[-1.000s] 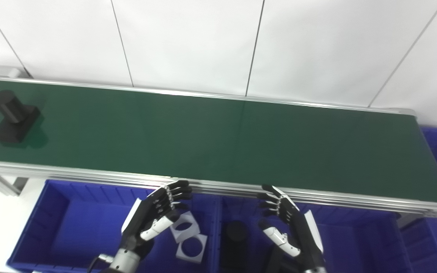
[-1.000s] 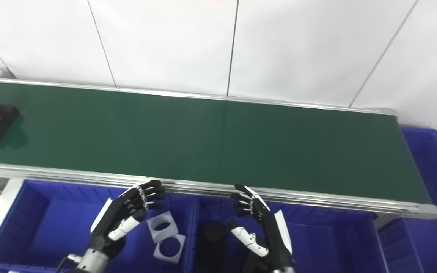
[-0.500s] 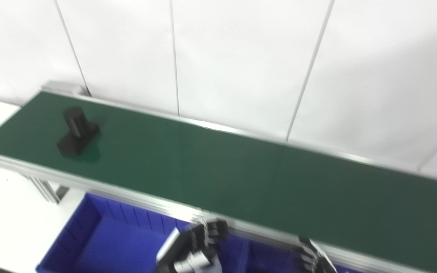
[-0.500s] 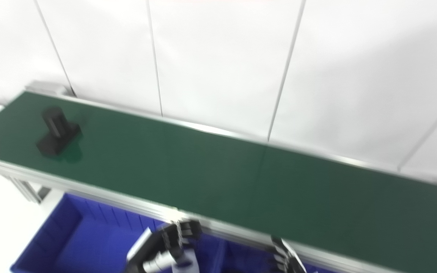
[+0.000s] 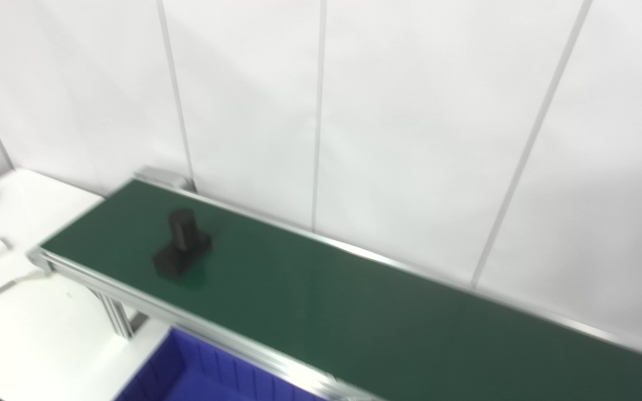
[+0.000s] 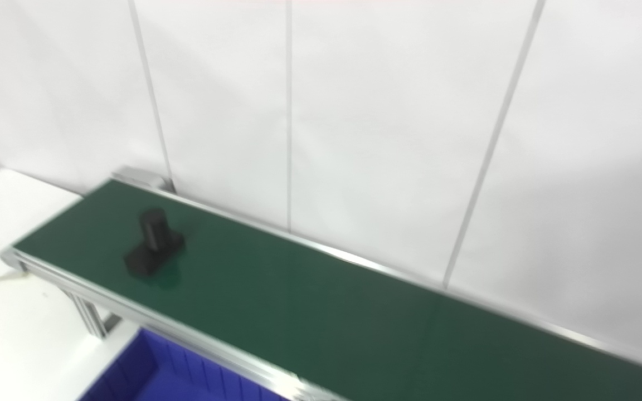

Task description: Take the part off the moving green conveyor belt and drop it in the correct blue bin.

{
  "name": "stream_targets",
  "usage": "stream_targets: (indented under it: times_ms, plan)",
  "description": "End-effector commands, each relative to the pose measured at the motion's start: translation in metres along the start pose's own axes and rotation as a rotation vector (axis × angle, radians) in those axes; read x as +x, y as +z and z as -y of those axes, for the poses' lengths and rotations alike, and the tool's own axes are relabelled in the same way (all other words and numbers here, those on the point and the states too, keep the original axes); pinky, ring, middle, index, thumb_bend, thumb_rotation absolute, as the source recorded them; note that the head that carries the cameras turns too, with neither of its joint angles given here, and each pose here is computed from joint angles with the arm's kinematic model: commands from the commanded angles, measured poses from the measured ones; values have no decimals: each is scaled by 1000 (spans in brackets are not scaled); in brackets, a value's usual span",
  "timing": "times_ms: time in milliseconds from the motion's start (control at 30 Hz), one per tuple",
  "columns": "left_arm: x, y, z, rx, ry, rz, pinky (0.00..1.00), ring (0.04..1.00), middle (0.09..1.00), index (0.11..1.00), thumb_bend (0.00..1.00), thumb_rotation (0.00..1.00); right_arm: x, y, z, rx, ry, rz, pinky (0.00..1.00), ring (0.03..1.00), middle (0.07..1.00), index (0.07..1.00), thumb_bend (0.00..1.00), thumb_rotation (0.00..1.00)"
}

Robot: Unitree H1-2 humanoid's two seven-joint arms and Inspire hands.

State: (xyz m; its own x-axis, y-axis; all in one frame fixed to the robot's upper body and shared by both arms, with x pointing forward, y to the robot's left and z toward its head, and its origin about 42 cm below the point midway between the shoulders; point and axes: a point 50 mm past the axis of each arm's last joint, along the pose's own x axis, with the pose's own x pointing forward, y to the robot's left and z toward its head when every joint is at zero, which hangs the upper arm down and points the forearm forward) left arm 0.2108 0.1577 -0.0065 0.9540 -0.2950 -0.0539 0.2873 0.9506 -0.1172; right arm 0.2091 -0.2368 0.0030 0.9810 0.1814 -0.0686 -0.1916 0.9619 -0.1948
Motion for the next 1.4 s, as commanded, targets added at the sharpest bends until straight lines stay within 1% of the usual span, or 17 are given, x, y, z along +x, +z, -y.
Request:
stream_targets:
  times_ms: [0, 167, 300, 367, 667, 800, 1000, 1100, 1200, 1233, 1300, 1367]
  plan:
    - [14, 9, 8, 9, -16, 67, 605, 683, 718, 726, 845, 426, 9, 10, 7, 3, -2, 79, 619, 706, 771, 861, 520, 659]
    - [22, 8, 12, 6, -18, 61, 589, 674, 715, 724, 838, 407, 12, 9, 14, -3, -2, 78, 629, 716, 780, 879, 525, 672]
    - [26, 6, 14, -10, -17, 56, 588, 669, 715, 724, 825, 376, 13, 9, 17, 9, -2, 77, 645, 724, 787, 888, 496, 640]
    - [27, 6, 16, -13, -14, 57, 580, 662, 710, 719, 828, 376, 14, 9, 19, 14, -1, 78, 648, 729, 794, 895, 486, 627]
    - [31, 6, 19, -14, -11, 59, 580, 659, 704, 714, 811, 342, 13, 12, 27, -12, -3, 88, 636, 711, 792, 899, 491, 625]
    - [32, 7, 19, -12, -10, 59, 581, 657, 704, 715, 810, 333, 12, 17, 30, -26, -1, 108, 628, 710, 788, 896, 490, 622]
    - [32, 8, 22, -5, -5, 62, 574, 654, 703, 716, 818, 337, 9, 33, 40, -56, 7, 166, 605, 688, 774, 885, 439, 577]
    - [31, 8, 23, -3, -5, 63, 586, 658, 704, 716, 825, 341, 8, 42, 44, -59, 11, 198, 596, 682, 756, 857, 443, 571]
    - [31, 8, 23, 2, -5, 63, 587, 658, 704, 714, 833, 346, 7, 58, 47, -85, 10, 253, 560, 651, 735, 783, 445, 539]
    - [31, 8, 23, 5, -6, 63, 587, 658, 704, 714, 833, 346, 7, 64, 49, -98, 8, 275, 558, 650, 734, 780, 445, 539]
    - [31, 8, 22, 8, -7, 63, 586, 655, 702, 714, 832, 353, 7, 76, 51, -107, 6, 317, 554, 647, 727, 748, 468, 595]
    - [30, 8, 22, 7, -4, 62, 585, 651, 699, 712, 837, 351, 7, 89, 53, -114, 2, 364, 549, 654, 723, 723, 481, 604]
